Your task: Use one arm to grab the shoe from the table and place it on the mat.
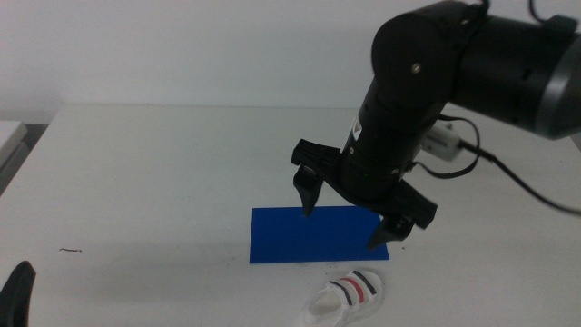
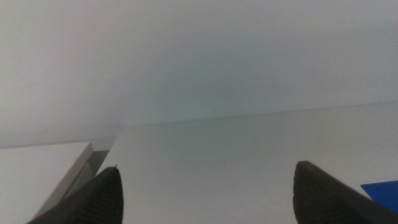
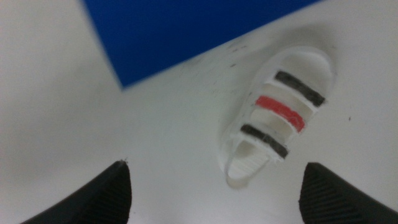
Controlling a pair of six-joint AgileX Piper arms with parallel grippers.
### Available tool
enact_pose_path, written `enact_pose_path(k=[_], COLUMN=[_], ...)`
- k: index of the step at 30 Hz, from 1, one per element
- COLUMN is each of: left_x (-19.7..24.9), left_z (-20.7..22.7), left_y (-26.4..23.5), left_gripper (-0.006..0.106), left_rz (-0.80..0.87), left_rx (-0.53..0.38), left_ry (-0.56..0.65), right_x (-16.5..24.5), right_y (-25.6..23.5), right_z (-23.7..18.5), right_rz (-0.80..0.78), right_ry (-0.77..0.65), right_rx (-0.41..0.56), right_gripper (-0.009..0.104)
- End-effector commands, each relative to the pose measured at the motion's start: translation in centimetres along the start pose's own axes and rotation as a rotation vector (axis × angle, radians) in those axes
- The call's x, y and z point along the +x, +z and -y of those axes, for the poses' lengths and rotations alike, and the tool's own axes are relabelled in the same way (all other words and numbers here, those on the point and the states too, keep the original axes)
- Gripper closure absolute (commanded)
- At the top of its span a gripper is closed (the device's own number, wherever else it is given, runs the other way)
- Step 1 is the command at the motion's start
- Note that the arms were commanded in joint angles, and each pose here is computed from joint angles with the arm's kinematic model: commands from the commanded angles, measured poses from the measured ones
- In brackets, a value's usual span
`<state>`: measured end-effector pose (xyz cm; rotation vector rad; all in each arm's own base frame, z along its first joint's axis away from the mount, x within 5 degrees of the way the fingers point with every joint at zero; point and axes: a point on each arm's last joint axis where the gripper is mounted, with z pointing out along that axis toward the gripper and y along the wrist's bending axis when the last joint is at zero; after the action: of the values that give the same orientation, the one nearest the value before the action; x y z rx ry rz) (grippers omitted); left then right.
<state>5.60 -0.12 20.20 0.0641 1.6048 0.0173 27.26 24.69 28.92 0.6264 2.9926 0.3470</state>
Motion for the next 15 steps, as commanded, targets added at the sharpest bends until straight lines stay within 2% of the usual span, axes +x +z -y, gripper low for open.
enact_pose_path(k=[1,3,10,15], left_x=[-0.1,-0.1,-0.1,-0.1], left_z=[0.1,0.1,0.1,0.1], left_y=[0.0,0.0,0.0,0.0], left_gripper=[0.007,0.007,0.007,0.007], left_rz=[0.008,0.008,0.008,0.008], left_rx=[0.008,0.008,0.008,0.008], left_ry=[-0.005,-0.005,-0.005,-0.005], right_x=[-0.5,-0.5,-0.3,-0.5], right_y=[0.7,1.7,5.2,7.5], right_z=[0.1,0.3,0.9,1.0], right_rz=[0.039,0.035,-0.011,0.005], right_ry=[0.176,0.292,0.389,0.403], right_rx=[0.044,0.073,0.173,0.241], right_gripper=[0.002,0.002,0.002,0.002])
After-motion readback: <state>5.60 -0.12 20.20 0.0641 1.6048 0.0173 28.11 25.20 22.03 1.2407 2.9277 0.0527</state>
